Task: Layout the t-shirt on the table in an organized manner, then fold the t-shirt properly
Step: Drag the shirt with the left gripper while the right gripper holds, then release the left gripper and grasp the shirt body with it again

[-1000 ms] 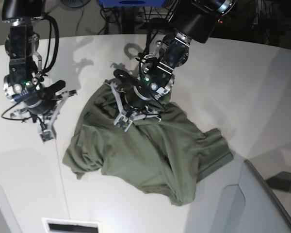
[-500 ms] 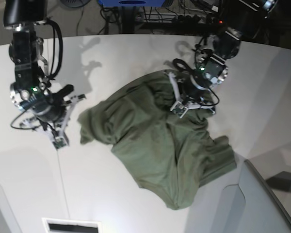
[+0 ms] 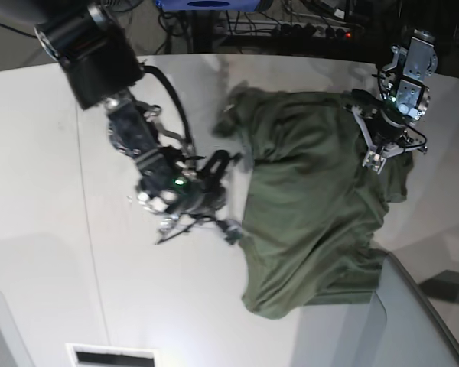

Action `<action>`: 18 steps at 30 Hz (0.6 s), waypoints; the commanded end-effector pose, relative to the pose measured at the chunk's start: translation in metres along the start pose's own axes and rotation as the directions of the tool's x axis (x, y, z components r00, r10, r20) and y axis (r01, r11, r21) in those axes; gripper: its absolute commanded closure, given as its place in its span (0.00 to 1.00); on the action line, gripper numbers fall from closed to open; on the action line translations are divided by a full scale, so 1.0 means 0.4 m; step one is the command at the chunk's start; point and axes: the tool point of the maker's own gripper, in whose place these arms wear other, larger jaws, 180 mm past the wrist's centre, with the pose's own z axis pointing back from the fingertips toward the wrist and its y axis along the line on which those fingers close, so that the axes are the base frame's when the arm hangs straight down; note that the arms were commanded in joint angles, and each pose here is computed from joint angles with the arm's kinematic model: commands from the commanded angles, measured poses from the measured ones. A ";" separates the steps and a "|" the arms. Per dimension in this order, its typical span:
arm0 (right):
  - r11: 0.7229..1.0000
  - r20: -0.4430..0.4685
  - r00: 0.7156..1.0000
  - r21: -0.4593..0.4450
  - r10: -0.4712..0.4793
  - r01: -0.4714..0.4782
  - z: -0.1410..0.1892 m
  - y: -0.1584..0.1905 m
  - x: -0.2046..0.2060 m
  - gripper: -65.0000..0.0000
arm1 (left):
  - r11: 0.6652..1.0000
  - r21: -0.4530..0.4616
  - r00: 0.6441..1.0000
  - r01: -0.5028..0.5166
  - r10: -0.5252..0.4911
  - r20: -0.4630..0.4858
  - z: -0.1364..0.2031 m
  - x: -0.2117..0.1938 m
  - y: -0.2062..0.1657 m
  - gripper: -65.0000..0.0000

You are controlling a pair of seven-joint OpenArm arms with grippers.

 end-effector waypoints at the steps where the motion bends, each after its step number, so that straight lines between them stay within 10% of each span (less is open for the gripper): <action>1: 1.000 0.057 0.998 0.011 0.000 -0.001 0.006 0.009 0.065 1.00 | 1.000 0.012 0.998 0.003 -0.004 0.062 0.004 0.052 0.015 1.00; 4: 0.979 0.102 0.981 0.142 -0.163 0.148 0.011 0.044 0.095 0.93 | 1.000 0.008 0.995 0.006 -0.007 0.098 0.022 0.078 0.006 1.00; 11: 0.749 0.059 0.822 0.454 -0.566 0.483 0.021 0.084 0.079 0.30 | 1.000 -0.003 0.989 0.018 -0.017 0.147 0.053 0.112 -0.013 1.00; 18: 0.701 0.078 0.746 0.419 -0.661 0.577 -0.061 0.023 0.071 0.27 | 0.989 0.130 0.987 -0.074 0.054 0.154 0.125 0.070 0.121 1.00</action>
